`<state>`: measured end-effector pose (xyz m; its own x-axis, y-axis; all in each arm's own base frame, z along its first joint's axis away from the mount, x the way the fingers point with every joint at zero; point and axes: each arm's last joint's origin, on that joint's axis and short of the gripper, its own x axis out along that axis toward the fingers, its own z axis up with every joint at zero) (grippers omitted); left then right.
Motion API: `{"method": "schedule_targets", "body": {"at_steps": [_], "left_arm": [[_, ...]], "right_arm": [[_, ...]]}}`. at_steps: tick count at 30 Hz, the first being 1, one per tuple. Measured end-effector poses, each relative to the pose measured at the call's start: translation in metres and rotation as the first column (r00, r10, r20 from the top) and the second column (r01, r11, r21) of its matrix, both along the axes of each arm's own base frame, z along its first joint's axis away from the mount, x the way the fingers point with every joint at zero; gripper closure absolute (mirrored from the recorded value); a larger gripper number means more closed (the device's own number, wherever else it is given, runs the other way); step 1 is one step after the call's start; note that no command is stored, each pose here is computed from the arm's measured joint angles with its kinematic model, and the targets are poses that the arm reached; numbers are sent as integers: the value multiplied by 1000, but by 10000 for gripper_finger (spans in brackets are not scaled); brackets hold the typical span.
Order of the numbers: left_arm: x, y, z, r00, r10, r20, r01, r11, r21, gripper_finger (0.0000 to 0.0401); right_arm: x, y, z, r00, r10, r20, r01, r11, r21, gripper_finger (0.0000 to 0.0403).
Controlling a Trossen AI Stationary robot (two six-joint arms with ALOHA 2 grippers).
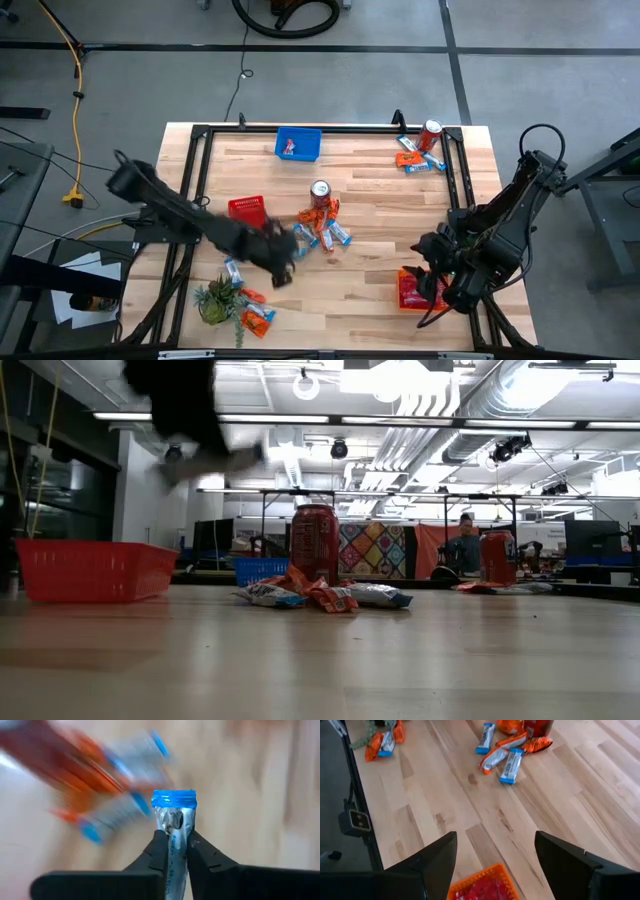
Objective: Sort candy
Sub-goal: Put the white chocolate into the red bin
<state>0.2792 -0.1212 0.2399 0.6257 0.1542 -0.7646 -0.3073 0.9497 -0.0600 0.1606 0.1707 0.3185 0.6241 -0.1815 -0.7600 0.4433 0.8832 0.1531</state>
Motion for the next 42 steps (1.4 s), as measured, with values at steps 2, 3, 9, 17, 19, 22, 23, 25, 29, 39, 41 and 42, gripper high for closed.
{"method": "schedule_targets", "body": {"at_steps": [2,3,9,17,19,22,23,25,29,39,41,42], "left_arm": [[-14,15,34,974,140,176,-149,988,38,395],[-21,22,48,944,209,255,-227,973,45,398],[-64,50,59,767,487,418,-505,860,-77,401],[-95,49,-27,608,751,257,-660,658,-363,400],[-99,52,-38,571,790,226,-688,610,-394,400],[-105,57,-50,553,825,117,-730,547,-409,400],[-107,58,-53,547,834,74,-749,527,-402,400],[-110,61,-54,541,840,26,-772,509,-382,400],[-110,64,-54,565,825,15,-773,536,-339,367],[-105,68,-28,671,730,-128,-736,636,-233,201],[-101,68,-15,679,725,-118,-728,643,-239,180],[-96,67,-6,701,707,-95,-702,661,-264,173]], "right_arm": [[0,0,0,1000,-4,9,4,1000,-7,139],[0,0,0,1000,-5,11,5,1000,-8,139],[1,-1,1,999,-18,44,19,999,-26,139],[2,-1,2,994,-61,88,63,998,-22,139],[2,-1,2,994,-62,89,64,998,-21,139],[2,-1,2,994,-62,90,64,998,-22,139],[2,-1,2,994,-62,90,64,998,-23,139],[2,-1,2,994,-63,93,65,998,-24,139],[3,-2,3,989,-74,129,80,996,-40,139],[4,-2,5,979,-88,182,100,993,-58,139],[4,-2,5,979,-88,183,100,993,-58,139],[4,-2,5,979,-88,183,101,993,-58,139]]}}
